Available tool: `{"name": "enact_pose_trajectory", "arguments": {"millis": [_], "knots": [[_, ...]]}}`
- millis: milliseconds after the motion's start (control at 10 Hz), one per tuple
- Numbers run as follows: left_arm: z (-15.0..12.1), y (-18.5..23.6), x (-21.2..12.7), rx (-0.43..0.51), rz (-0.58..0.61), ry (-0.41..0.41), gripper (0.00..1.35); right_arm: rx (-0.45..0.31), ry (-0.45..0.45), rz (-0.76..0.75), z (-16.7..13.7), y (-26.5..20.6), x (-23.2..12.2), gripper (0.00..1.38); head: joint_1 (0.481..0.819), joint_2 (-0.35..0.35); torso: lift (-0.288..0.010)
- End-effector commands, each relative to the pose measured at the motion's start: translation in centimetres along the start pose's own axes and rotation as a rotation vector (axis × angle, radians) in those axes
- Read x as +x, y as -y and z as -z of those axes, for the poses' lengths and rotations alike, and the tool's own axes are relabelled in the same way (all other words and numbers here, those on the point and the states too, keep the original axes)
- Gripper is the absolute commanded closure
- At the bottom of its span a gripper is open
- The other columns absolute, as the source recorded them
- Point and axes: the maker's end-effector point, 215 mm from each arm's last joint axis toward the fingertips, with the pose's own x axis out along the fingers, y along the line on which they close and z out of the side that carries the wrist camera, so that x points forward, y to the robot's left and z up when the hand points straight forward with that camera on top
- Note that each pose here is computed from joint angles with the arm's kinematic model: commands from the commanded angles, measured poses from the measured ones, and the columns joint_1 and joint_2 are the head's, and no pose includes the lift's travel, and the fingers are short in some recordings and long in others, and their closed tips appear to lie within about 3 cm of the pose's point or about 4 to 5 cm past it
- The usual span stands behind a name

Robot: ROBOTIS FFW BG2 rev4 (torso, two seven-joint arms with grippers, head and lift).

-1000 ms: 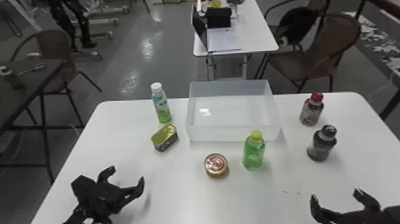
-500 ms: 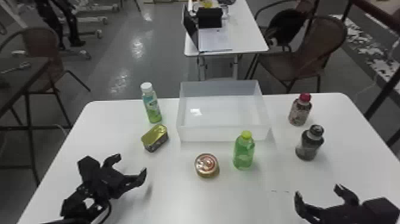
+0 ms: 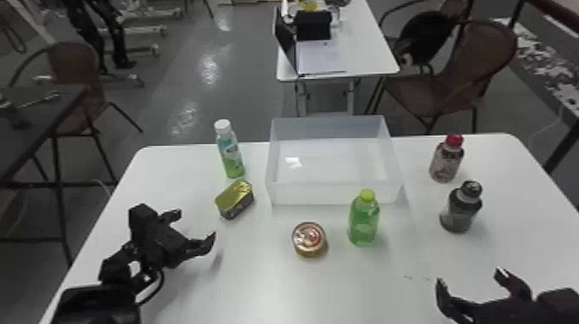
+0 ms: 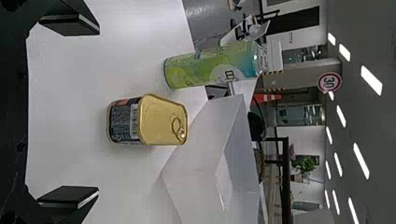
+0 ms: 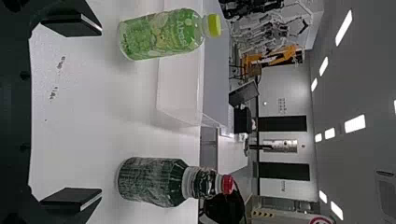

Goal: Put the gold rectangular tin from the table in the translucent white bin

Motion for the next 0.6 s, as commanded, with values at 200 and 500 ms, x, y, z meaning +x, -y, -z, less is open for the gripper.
{"name": "enact_pose_trajectory", "arguments": {"millis": [200,500], "knots": [[-1.1,0.1,2.6,0.01,0.055,-0.02,0.1,0.009,0.0,-0.016,0.2,-0.5,0.6,0.09,0.695,0.114,-0.056],[-1.4,-0.2,3.9,0.008,0.068,-0.037,0.1,0.013,0.0,-0.028,0.2,-1.0,1.0,0.09,0.695,0.107,-0.056]]}}
